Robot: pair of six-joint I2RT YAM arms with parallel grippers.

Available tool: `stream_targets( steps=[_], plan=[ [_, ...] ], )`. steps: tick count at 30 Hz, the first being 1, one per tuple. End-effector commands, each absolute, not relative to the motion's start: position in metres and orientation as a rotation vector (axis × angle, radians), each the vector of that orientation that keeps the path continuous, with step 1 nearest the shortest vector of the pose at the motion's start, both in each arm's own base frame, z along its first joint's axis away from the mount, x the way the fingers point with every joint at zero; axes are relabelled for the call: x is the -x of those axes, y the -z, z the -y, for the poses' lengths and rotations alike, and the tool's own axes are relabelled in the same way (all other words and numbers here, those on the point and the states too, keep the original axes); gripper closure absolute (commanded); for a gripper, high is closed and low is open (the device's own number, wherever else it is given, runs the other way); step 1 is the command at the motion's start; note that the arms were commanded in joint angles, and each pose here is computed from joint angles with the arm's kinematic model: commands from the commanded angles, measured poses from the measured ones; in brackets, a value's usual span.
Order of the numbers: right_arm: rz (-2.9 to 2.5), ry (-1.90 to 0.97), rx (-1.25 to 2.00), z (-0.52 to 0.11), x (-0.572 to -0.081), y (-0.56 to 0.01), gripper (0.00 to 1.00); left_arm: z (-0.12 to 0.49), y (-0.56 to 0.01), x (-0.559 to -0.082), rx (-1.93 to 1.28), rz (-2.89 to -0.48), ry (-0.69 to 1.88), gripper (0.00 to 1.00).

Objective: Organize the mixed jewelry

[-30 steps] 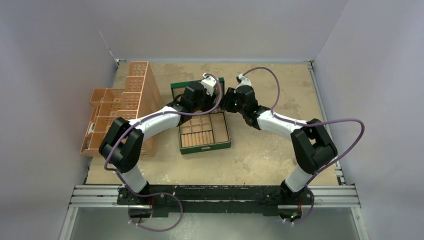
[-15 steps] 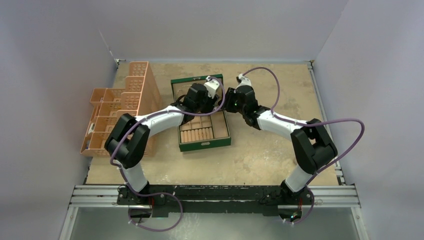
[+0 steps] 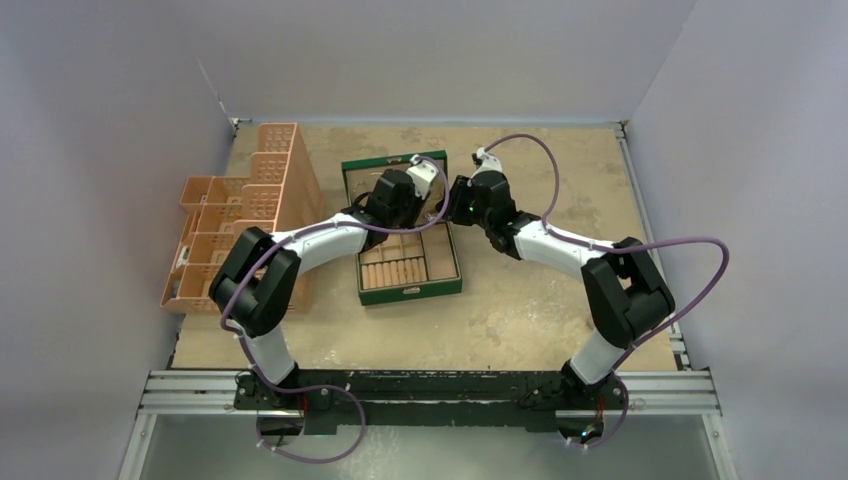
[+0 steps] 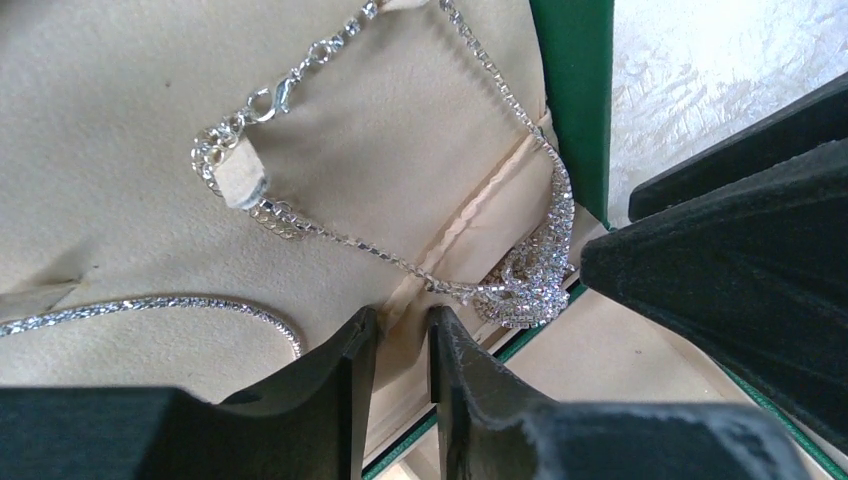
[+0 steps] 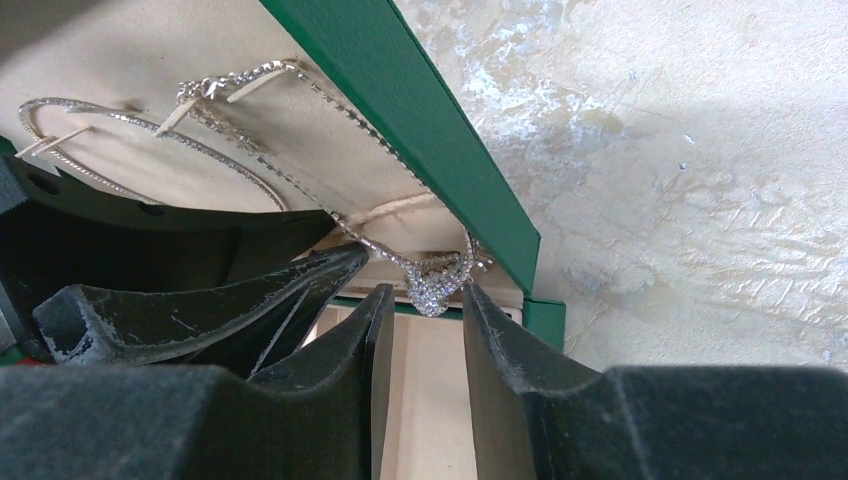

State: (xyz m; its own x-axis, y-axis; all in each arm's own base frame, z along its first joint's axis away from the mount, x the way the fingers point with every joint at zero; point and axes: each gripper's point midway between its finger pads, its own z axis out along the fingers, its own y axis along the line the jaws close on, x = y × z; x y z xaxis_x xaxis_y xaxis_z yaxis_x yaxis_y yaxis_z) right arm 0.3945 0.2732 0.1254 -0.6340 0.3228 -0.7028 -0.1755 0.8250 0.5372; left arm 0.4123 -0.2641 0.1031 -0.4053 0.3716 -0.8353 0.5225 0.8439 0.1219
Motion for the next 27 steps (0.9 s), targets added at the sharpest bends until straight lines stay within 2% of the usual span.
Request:
stream_targets(
  steps=[1,9,19,27],
  plan=[
    [-2.105,-0.751,-0.081,-0.277,-0.400,-0.135,0.66,0.258,-0.112,-0.412,-0.662,-2.022,0.178,0.78],
    [-2.124,-0.749,-0.074,-0.280,-0.402,-0.128,0.66,0.261,-0.120,-0.408,-0.681,-2.010,0.203,1.00],
    [-2.103,-0.773,-0.078,-0.286,-0.408,-0.125,0.75,0.264,-0.124,-0.403,-0.691,-2.008,0.238,1.00],
    [-2.114,-0.760,-0.100,-0.286,-0.412,-0.118,0.77,0.268,-0.124,-0.399,-0.709,-2.009,0.273,1.00]
  ],
)
